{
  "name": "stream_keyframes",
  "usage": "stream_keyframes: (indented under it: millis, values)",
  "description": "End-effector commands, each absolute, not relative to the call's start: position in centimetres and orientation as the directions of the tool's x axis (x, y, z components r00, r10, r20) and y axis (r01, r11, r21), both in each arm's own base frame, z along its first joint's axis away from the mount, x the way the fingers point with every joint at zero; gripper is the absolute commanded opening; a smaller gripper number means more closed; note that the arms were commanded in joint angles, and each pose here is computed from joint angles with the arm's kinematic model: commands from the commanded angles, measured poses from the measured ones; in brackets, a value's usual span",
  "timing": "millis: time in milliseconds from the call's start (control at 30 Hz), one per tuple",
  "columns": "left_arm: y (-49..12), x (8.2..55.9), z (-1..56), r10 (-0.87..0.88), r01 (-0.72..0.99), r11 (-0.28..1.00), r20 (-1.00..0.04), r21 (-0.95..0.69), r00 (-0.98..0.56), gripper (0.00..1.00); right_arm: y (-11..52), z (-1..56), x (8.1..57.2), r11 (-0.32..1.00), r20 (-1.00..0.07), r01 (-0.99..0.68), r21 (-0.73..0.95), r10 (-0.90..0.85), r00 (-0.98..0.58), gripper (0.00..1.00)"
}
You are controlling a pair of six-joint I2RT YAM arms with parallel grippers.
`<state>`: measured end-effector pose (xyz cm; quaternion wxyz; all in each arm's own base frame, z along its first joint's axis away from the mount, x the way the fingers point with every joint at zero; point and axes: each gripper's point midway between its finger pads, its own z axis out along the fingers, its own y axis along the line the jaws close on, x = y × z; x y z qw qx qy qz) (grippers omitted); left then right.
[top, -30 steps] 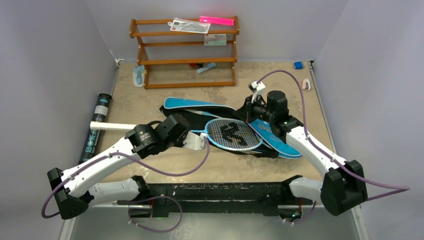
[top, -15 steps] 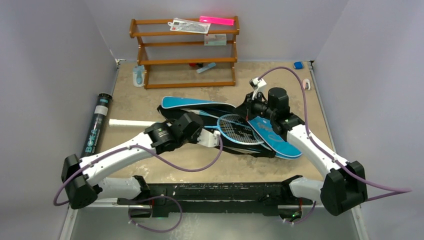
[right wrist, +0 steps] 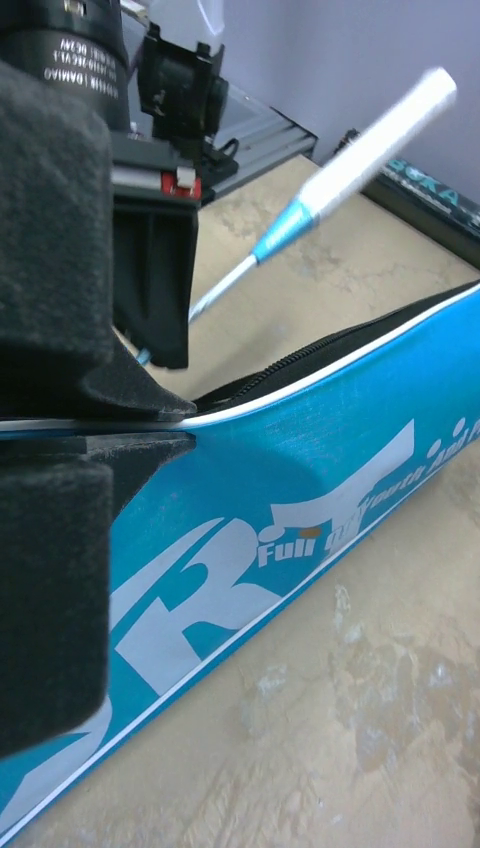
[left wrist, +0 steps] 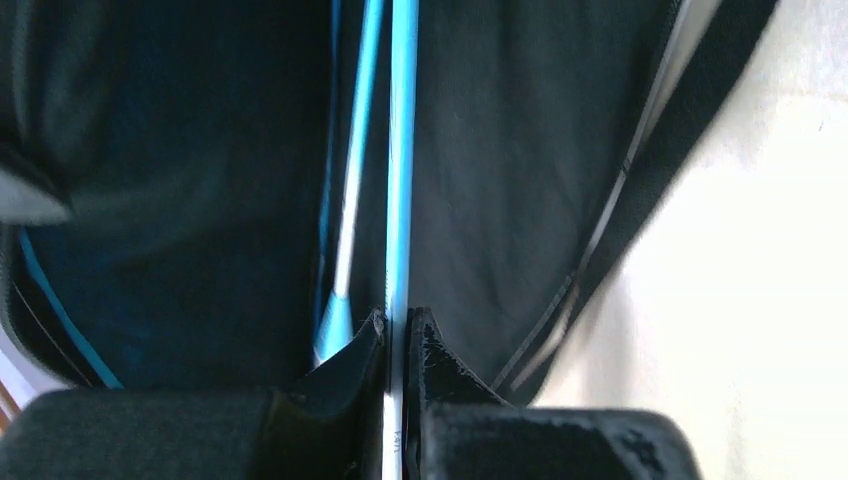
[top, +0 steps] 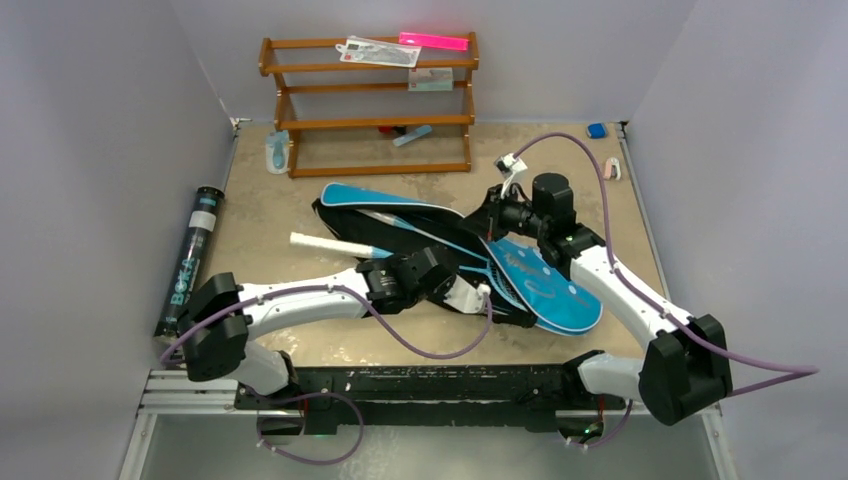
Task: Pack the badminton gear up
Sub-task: Place the racket in the racket bag.
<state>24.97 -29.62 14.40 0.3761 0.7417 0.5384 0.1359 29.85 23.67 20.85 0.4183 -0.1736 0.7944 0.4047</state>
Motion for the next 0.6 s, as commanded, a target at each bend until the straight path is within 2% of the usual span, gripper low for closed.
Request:
stream_keyframes:
  millis: [0,67,233,567]
  values:
    - [-35.2,26.2,18.7,0.782,0.593,-0.077,-0.320,0.802,0.534,0.00,25.7,27.2,29.1,0.469,-0.876,-0.755,0.459,0.095,-0.474,0.00]
    - [-36.2,26.1,18.8,0.730,0.557,-0.099,-0.320,0.825,0.603,0.00,25.9,27.6,28.5,0.443,-0.880,-0.774,0.452,0.080,-0.468,0.00]
    - [-37.9,26.8,21.3,0.584,0.578,-0.023,-0.459,0.816,0.670,0.00,26.0,28.5,27.5,0.403,-0.886,-0.800,0.444,0.067,-0.458,0.00]
    - [-39.4,26.7,17.9,0.622,0.672,-0.034,-0.510,0.740,0.594,0.00,26.1,28.7,28.5,0.435,-0.864,-0.760,0.482,0.091,-0.496,0.00]
